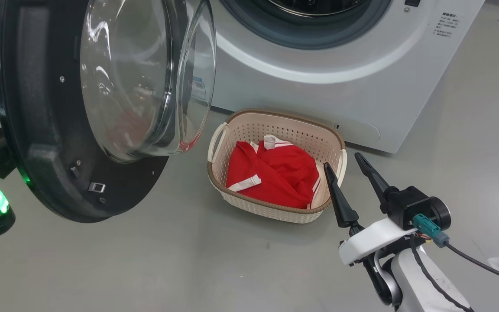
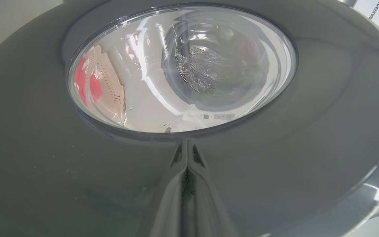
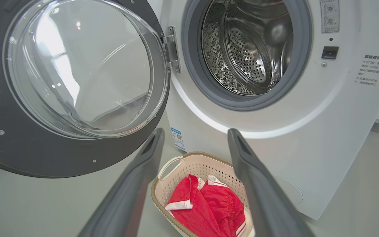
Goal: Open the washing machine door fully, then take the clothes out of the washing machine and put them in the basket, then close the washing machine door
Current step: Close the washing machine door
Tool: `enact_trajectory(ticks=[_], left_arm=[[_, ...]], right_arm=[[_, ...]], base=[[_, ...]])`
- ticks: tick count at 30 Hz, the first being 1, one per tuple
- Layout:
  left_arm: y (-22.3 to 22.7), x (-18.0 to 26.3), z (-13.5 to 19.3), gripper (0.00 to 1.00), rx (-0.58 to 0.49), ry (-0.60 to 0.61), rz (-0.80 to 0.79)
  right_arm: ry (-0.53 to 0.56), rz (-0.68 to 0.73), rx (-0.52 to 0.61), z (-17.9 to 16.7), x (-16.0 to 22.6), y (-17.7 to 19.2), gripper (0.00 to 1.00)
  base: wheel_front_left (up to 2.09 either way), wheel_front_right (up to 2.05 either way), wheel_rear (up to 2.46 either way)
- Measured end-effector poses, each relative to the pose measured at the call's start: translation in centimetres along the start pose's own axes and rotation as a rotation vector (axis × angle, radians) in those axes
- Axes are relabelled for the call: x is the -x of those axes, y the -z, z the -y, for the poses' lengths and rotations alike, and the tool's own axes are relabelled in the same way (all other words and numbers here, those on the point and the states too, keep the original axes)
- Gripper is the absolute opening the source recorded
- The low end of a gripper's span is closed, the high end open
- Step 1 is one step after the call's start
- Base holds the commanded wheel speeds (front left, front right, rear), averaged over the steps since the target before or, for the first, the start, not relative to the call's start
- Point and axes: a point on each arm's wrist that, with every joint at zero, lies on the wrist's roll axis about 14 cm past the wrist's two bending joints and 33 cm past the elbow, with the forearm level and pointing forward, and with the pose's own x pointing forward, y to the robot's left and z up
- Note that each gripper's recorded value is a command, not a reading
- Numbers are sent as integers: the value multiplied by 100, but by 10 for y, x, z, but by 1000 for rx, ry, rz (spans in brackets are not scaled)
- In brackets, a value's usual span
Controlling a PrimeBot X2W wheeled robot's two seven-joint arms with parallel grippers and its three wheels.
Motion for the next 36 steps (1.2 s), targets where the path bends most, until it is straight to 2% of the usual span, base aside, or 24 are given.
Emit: enact_trajectory(ticks=[7,14,24,28,31,36], left_arm=[[12,-2,-1,0,1,28,-35],[33,-15,2,0,33,115,-85],[42,-12,-9,0,47,126,-73],[40,-9,-8,0,21,123,-46],[36,-4,-16,0,-24,67,-4],[17,17,-13,0,-99,51,132]], right_arm=[[6,-1,-1,-1,4,0,100],[4,-3,-4,-3,5,0,100],[1,-3,-2,-5,6,0,100],[2,-7,-2,-6,8,1,100],[3,-10,-1,-7,10,2,100],[-2,-1,1,-10,10,-2,100]], base=[[0,0,0],[0,0,0],[0,0,0],[0,0,0],[0,0,0],[0,0,0]])
